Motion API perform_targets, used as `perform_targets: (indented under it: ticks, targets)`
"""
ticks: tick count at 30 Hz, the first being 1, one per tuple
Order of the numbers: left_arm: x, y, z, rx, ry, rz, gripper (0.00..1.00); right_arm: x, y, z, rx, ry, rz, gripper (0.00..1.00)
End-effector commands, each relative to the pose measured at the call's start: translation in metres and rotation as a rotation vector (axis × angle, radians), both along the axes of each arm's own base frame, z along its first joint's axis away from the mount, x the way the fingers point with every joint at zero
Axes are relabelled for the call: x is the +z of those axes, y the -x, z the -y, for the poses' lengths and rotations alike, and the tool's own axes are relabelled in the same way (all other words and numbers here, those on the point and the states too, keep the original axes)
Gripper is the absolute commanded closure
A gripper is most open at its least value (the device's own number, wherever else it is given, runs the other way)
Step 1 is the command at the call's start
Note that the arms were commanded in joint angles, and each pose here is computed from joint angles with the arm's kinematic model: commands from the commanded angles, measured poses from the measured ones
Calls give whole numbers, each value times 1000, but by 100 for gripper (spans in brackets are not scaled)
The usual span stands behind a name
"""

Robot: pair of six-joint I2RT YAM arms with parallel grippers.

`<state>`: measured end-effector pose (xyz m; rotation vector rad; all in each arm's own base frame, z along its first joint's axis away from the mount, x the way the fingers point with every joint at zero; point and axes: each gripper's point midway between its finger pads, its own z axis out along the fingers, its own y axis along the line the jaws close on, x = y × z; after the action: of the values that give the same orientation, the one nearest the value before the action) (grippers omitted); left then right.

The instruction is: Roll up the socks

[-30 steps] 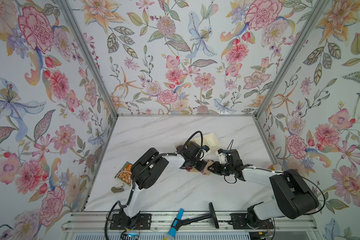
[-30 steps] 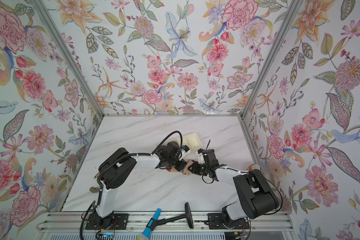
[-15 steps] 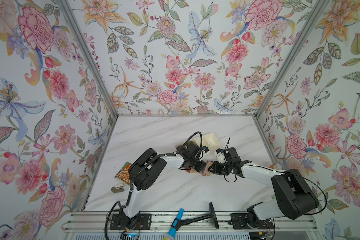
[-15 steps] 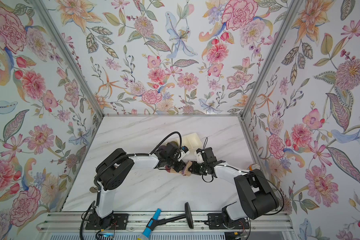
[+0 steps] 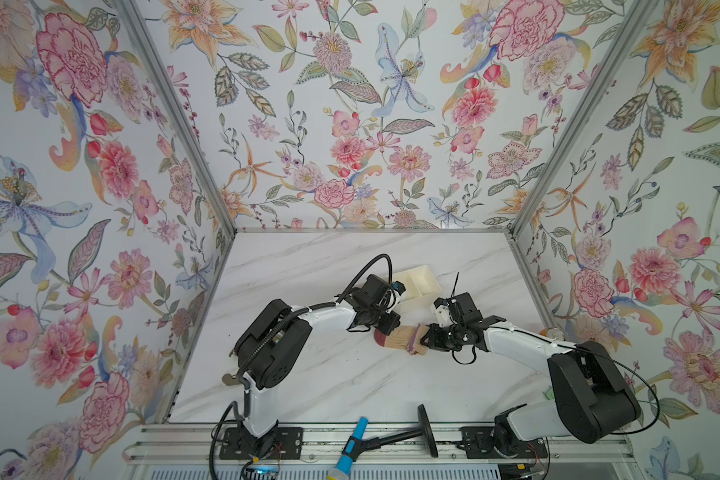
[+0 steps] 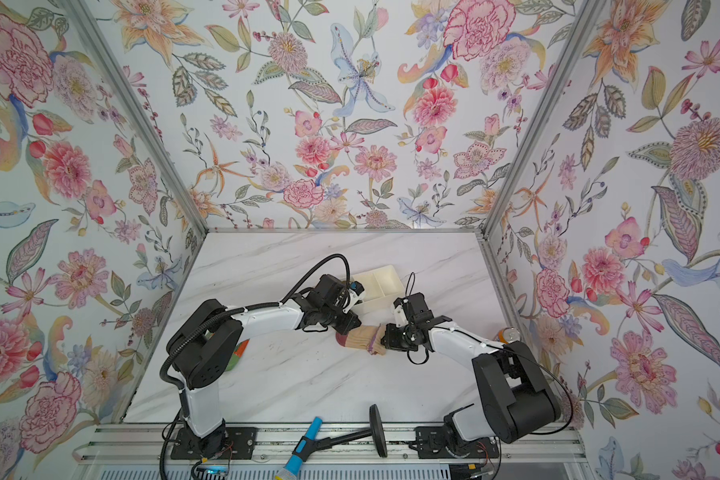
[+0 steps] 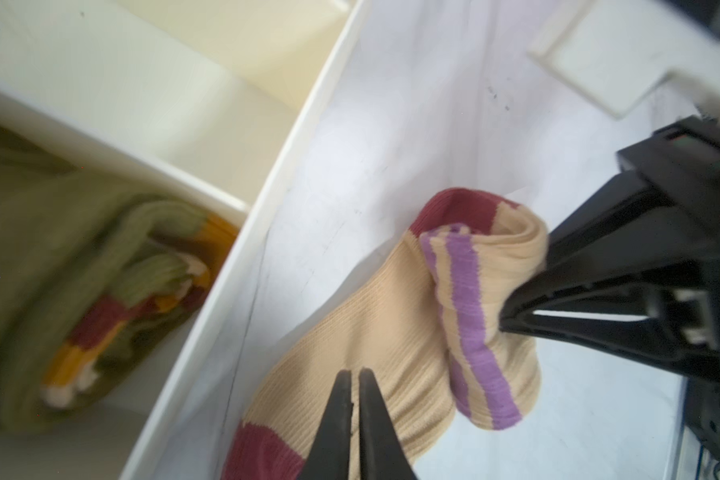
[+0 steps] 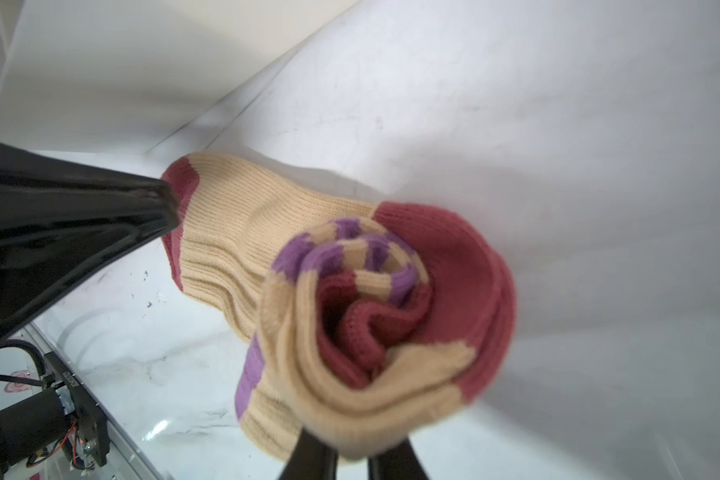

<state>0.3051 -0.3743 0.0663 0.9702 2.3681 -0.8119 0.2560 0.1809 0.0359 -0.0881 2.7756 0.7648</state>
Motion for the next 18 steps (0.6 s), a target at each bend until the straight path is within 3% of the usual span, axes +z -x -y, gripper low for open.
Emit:
perform_targets:
  ticks: [1,10,18]
  targets:
    - [21,12,20,-50,69,11,90,-4,8,5,19,52,-27,100]
    - [14,45,60,-153,124,-45,91,-8,9,4,25,54,-35,100]
    - [6,47,65,-160,116,-54,91,-9,8,1,29,44,-34,100]
